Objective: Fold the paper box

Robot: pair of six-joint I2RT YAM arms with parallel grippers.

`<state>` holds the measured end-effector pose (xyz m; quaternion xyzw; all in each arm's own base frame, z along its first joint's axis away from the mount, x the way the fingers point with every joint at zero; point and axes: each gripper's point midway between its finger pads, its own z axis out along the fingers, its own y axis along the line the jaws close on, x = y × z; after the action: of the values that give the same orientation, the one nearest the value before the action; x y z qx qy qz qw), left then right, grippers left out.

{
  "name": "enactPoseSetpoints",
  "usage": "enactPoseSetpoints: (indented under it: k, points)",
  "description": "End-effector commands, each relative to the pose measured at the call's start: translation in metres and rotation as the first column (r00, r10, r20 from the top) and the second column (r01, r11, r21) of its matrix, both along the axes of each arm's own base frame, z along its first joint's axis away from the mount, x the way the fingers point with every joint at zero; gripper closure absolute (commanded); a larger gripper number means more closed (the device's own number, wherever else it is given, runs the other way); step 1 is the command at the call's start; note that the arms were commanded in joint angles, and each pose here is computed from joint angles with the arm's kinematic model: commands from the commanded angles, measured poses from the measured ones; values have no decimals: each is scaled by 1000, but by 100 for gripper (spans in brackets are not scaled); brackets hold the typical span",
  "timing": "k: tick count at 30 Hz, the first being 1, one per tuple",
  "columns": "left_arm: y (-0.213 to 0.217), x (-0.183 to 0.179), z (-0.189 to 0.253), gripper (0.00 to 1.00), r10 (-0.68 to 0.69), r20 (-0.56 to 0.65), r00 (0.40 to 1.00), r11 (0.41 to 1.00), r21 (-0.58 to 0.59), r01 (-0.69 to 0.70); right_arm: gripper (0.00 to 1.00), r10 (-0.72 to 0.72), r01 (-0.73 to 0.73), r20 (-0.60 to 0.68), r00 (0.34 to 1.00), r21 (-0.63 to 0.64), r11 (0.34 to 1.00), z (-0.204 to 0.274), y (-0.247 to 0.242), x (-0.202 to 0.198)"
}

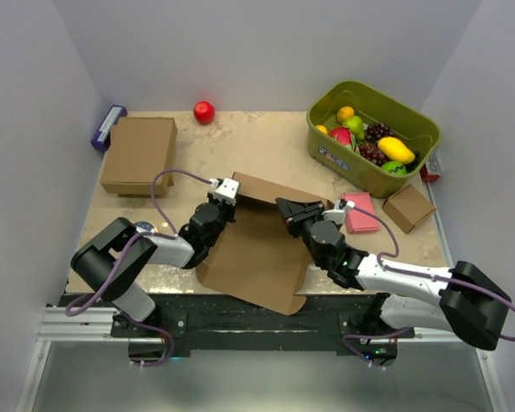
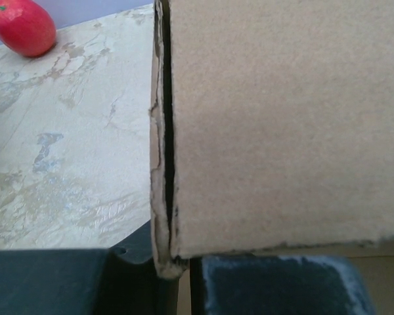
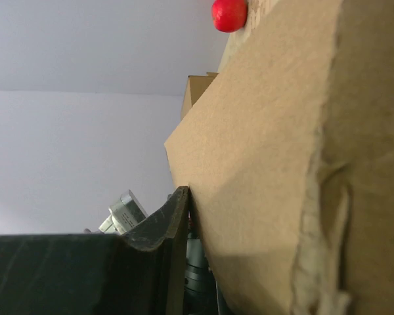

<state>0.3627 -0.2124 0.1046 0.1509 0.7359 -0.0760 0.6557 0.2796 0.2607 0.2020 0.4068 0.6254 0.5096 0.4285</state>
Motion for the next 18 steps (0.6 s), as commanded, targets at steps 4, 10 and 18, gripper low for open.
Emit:
enactPoseSetpoints:
  k: [4,10,18]
  points:
    - [36,-5,-12,100,128,-129,983,991,58,-121,63,-91,100,45,995,-247,964,5,-36,0]
    - [31,-16,-29,100,103,-247,964,992,92,-83,32,6,34,92,996,-422,906,31,-45,-15]
    - [35,-19,-36,100,63,-332,941,997,71,-42,2,-73,91,57,996,-741,666,46,-104,-24]
